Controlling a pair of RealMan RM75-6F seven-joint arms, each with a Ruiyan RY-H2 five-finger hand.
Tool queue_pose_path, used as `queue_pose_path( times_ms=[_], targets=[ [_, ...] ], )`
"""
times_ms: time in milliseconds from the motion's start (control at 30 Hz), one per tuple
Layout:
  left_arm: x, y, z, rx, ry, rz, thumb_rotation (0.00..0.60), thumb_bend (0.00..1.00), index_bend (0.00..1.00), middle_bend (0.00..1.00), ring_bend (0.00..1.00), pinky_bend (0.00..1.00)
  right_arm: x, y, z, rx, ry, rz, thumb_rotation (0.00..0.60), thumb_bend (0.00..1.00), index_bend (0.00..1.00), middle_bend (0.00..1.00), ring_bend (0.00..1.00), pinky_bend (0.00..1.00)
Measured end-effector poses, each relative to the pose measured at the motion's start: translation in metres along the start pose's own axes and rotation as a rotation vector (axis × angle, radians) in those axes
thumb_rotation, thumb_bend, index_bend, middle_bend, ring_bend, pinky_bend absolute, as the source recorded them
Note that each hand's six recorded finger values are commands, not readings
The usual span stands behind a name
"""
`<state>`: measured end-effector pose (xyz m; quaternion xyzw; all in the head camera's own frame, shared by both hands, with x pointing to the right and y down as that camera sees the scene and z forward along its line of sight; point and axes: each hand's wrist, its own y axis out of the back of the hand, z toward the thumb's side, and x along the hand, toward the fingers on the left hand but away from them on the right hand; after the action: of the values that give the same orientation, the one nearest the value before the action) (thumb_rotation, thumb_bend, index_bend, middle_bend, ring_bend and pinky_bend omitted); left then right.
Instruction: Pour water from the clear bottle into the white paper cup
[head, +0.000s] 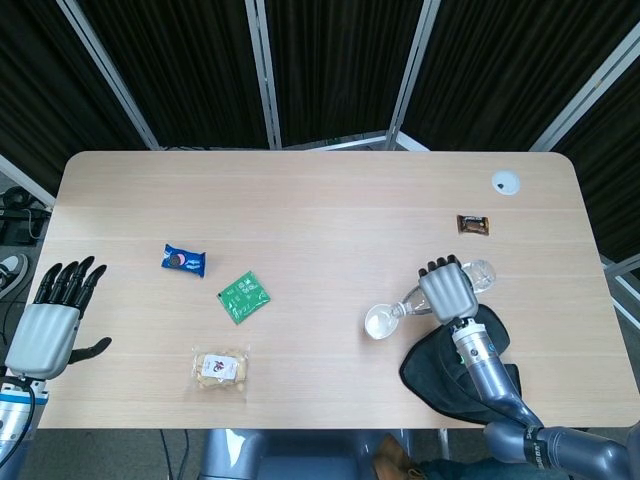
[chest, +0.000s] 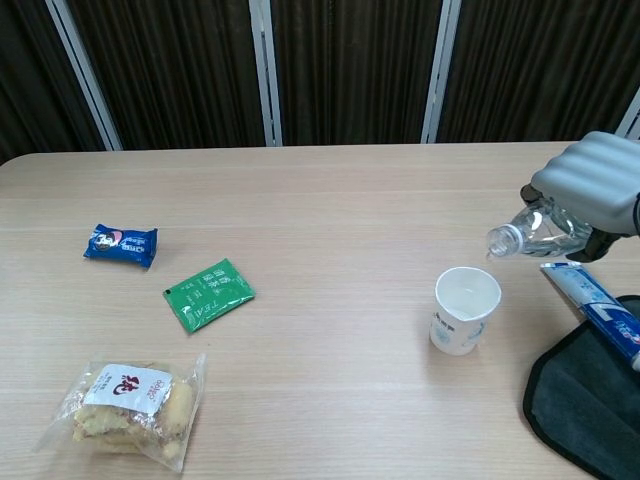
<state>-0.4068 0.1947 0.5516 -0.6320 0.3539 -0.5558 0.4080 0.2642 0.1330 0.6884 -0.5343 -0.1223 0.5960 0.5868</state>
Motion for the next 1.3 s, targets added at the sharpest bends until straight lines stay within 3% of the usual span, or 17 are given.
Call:
queue_pose_path(
  times_ms=[1300],
  targets=[
    [-0.0001, 0.0003, -0.0011, -0.001, 0.009, -0.007, 0.6, 0.0, 0.0, 0.0, 0.0, 0.0, 0.0004, 0.002, 0.0031, 0.069, -0.009, -0.019, 0.6, 0.43, 0.56, 0.68, 0.6, 0.46]
  ],
)
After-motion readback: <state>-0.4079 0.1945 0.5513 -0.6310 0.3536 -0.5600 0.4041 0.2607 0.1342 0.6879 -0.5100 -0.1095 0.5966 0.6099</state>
